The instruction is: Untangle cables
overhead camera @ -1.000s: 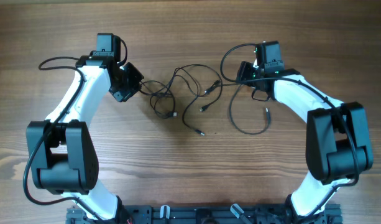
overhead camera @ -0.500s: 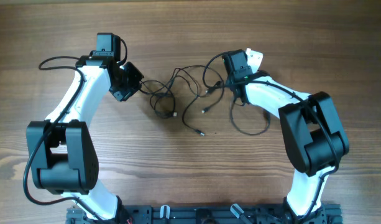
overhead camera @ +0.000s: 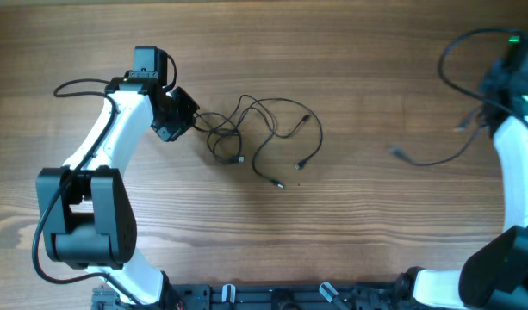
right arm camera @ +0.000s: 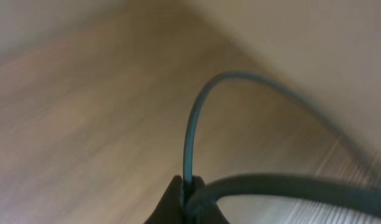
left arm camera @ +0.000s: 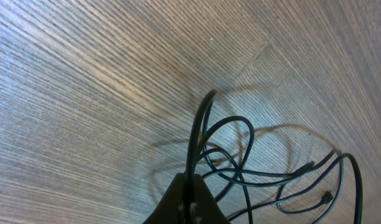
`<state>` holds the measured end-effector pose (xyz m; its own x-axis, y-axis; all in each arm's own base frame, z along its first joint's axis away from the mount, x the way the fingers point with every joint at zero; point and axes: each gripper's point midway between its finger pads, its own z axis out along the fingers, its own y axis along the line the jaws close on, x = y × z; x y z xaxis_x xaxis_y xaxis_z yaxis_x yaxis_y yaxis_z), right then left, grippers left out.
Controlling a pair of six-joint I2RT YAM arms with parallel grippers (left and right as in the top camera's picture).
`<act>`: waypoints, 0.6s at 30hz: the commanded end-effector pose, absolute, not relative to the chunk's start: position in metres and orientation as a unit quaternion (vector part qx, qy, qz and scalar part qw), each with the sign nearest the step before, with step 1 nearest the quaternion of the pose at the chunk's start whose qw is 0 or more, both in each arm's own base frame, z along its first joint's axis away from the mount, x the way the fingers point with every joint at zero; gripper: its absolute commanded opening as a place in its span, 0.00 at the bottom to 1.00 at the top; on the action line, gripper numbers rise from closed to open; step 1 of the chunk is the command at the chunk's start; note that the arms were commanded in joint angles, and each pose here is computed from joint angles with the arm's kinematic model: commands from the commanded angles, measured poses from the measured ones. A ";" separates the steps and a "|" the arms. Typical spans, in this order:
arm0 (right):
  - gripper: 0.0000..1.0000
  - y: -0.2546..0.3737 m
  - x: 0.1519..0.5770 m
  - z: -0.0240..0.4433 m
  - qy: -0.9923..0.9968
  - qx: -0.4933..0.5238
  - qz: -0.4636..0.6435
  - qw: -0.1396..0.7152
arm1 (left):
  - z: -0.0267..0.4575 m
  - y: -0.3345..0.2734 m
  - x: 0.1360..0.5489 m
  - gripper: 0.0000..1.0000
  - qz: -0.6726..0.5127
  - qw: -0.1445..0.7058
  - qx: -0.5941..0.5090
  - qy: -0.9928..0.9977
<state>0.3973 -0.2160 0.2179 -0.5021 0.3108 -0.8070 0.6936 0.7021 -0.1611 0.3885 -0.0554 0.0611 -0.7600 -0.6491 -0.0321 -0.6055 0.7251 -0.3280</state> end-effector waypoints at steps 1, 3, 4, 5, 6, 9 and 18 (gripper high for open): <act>0.05 -0.288 0.374 0.246 0.801 0.278 -0.357 0.392 | 0.064 -0.054 0.387 0.04 -0.145 0.079 -0.329 0.930; 0.04 -0.338 0.336 0.291 0.724 0.330 -0.455 0.399 | 0.064 -0.054 0.387 0.04 -0.145 0.079 -0.329 0.930; 0.04 -0.347 0.330 0.310 0.712 0.311 -0.484 0.402 | 0.064 -0.054 0.387 0.04 -0.145 0.079 -0.329 0.930; 0.04 -0.354 0.325 0.325 0.702 0.291 -0.511 0.402 | 0.064 -0.054 0.387 0.04 -0.146 0.080 -0.329 0.930; 0.05 -0.357 0.325 0.336 0.694 0.275 -0.530 0.402 | 0.064 -0.054 0.387 0.04 -0.146 0.080 -0.329 0.930; 0.05 -0.346 0.345 0.299 0.740 0.279 -0.431 0.435 | 0.064 -0.054 0.387 0.04 -0.146 0.080 -0.329 0.930; 0.04 -0.353 0.366 0.089 0.854 0.353 -0.186 0.333 | 0.064 -0.079 0.383 0.04 -0.148 0.075 -0.299 0.940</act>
<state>0.3640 -0.3529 0.1132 -0.5916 0.3771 -0.7126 0.6970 0.6835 -0.2169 0.3853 -0.0706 0.0603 -0.7855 -0.6179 -0.0332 -0.5765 0.7502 -0.3237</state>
